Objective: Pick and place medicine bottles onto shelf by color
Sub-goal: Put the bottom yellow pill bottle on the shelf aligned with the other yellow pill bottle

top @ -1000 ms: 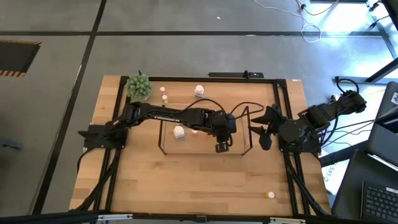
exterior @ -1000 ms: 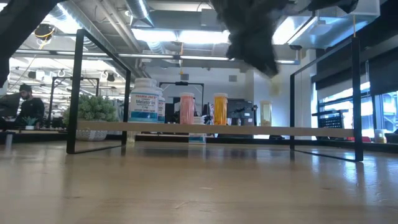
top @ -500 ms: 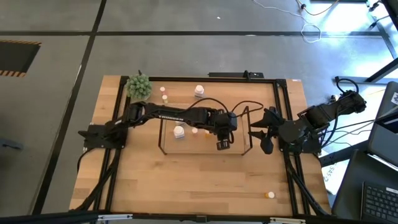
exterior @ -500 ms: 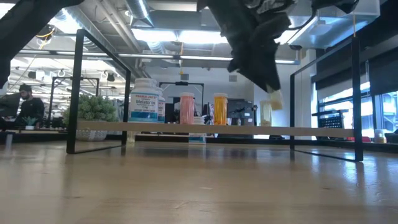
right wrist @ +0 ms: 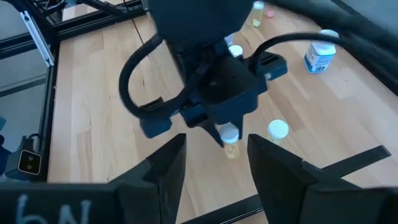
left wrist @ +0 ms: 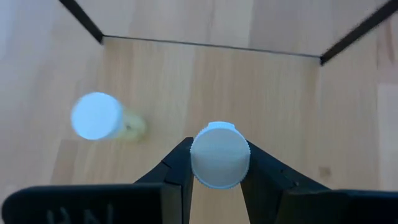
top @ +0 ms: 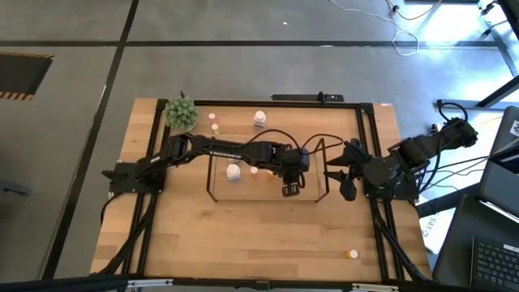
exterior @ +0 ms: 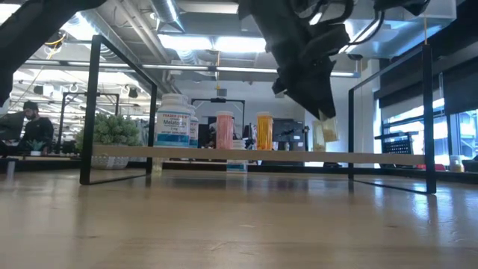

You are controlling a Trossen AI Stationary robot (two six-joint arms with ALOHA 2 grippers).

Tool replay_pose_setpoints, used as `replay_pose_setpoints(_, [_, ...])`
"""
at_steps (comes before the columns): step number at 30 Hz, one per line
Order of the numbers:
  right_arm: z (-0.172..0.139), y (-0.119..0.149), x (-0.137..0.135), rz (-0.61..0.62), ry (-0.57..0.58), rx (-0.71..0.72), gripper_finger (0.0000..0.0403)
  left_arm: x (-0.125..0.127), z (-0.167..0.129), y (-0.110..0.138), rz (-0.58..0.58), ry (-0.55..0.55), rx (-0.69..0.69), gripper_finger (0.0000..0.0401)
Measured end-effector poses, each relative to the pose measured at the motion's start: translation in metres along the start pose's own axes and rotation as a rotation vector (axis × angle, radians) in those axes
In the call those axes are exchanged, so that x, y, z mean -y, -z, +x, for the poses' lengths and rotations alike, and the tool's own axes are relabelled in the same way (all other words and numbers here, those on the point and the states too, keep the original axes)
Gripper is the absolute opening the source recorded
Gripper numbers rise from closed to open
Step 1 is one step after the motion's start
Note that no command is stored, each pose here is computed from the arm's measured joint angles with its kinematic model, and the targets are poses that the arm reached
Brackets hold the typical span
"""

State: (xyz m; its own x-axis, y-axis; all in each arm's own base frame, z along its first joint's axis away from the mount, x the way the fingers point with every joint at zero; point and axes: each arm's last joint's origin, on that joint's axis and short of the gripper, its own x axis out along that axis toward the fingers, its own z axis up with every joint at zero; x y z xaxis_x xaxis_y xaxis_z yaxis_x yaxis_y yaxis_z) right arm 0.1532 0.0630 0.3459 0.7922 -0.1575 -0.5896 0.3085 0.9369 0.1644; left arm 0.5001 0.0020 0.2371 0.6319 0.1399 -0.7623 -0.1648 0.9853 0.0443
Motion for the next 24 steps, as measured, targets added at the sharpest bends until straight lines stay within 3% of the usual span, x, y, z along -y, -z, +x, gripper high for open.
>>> replay_pose_setpoints(24, [0.000,0.000,0.000,0.003,-0.002,0.004,0.0173,-0.004,0.016,0.005,-0.056,0.046,-0.024,0.0090])
